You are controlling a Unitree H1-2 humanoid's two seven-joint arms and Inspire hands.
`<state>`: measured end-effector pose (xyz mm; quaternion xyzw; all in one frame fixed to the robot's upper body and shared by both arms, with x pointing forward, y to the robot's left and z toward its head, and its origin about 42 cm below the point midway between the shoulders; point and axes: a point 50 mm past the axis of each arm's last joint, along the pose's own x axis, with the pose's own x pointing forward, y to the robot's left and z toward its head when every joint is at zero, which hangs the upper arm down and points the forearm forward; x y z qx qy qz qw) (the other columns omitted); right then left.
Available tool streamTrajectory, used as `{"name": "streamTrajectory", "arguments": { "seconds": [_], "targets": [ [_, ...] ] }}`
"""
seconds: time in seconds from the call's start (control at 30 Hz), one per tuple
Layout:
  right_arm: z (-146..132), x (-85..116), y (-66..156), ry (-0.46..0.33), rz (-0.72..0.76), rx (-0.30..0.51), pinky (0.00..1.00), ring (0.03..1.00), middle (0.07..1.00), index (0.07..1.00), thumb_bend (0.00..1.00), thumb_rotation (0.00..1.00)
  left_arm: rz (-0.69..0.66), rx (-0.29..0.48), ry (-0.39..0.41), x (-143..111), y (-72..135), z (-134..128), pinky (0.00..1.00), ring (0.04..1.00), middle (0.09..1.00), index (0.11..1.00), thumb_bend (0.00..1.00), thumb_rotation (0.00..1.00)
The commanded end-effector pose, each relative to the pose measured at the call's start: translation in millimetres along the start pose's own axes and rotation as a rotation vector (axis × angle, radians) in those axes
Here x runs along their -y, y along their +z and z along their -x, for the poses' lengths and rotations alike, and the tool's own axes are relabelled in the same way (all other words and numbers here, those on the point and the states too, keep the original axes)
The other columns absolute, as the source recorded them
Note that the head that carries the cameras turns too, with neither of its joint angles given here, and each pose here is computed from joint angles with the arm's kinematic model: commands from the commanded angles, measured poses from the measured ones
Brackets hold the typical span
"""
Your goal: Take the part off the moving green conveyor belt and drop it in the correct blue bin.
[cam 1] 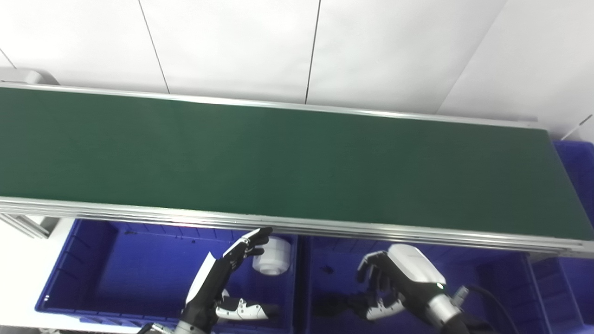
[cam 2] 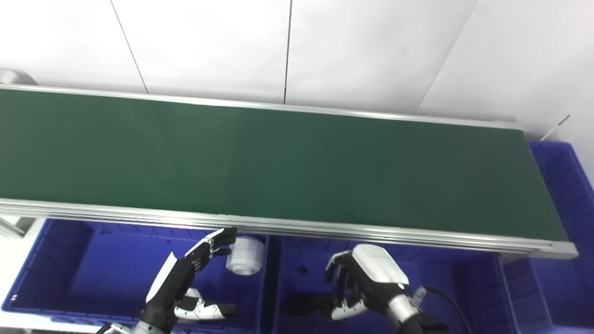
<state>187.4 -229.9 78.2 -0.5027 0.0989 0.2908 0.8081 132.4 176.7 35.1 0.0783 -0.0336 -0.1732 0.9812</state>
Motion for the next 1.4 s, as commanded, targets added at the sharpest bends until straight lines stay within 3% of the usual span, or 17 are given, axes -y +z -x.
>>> {"name": "streamTrajectory", "arguments": {
  "seconds": [0.0,0.03,0.1,0.23,0.37,0.6,0.8,0.97,1.1,1.37],
  "targets": [
    [1.4,0.2,-1.2,-0.004,-0.048,0.008,0.46,0.569,0.475,0.511,0.52,0.00,0.012,0.065,-0.014,-1.6,12.1,-3.1,0.80,0.848,0.873,0.843,0.87,0.44],
    [2.2,-1.3,-1.5,0.002,-0.076,0.013,0.60,0.707,0.689,0.691,0.61,0.07,0.014,0.066,-0.020,-2.2,12.6,-3.5,0.82,0.862,0.884,0.853,0.86,0.43],
    [5.8,-3.9,0.2,0.001,-0.107,0.033,0.70,0.821,0.842,0.816,0.67,0.17,0.002,0.072,-0.039,-5.0,13.2,-4.9,0.84,0.879,0.898,0.868,0.84,0.44],
    [15.2,-7.4,5.0,-0.026,-0.164,0.049,0.79,0.923,0.955,0.915,0.71,0.34,-0.027,0.071,-0.054,-8.7,12.2,-5.6,0.87,0.898,0.903,0.877,0.84,0.43],
    [30.5,-9.1,11.0,-0.065,-0.228,0.051,0.79,0.938,0.972,0.923,0.73,0.39,-0.001,0.062,-0.054,-10.3,10.4,-6.8,0.86,0.894,0.909,0.892,0.85,0.41],
    [57.4,-9.9,21.4,-0.138,-0.300,0.086,0.80,0.941,0.974,0.907,0.71,0.39,0.031,0.068,-0.064,-13.8,11.7,-13.9,0.82,0.882,0.926,0.931,0.85,0.42],
    [70.3,-20.3,29.4,-0.234,-0.430,0.152,0.81,0.920,0.957,0.935,0.70,0.39,0.110,0.089,-0.091,-10.5,15.6,-21.7,0.87,0.909,0.942,0.943,0.84,0.37],
    [67.5,-34.1,28.9,-0.289,-0.515,0.197,0.83,0.922,0.992,0.997,0.77,0.53,0.152,0.094,-0.100,-5.5,12.4,-29.3,0.88,0.913,0.940,0.938,0.84,0.36],
    [64.6,-40.3,24.8,-0.332,-0.582,0.205,0.88,0.947,1.000,1.000,0.81,0.52,0.149,0.069,-0.093,-10.3,5.4,-25.2,0.89,0.922,0.943,0.937,0.85,0.36],
    [55.6,-43.5,31.8,-0.381,-0.486,0.158,0.83,0.946,1.000,1.000,0.78,0.67,0.110,0.054,-0.100,-12.2,2.6,-21.4,0.87,0.922,0.935,0.912,0.86,0.36]
  ]
}}
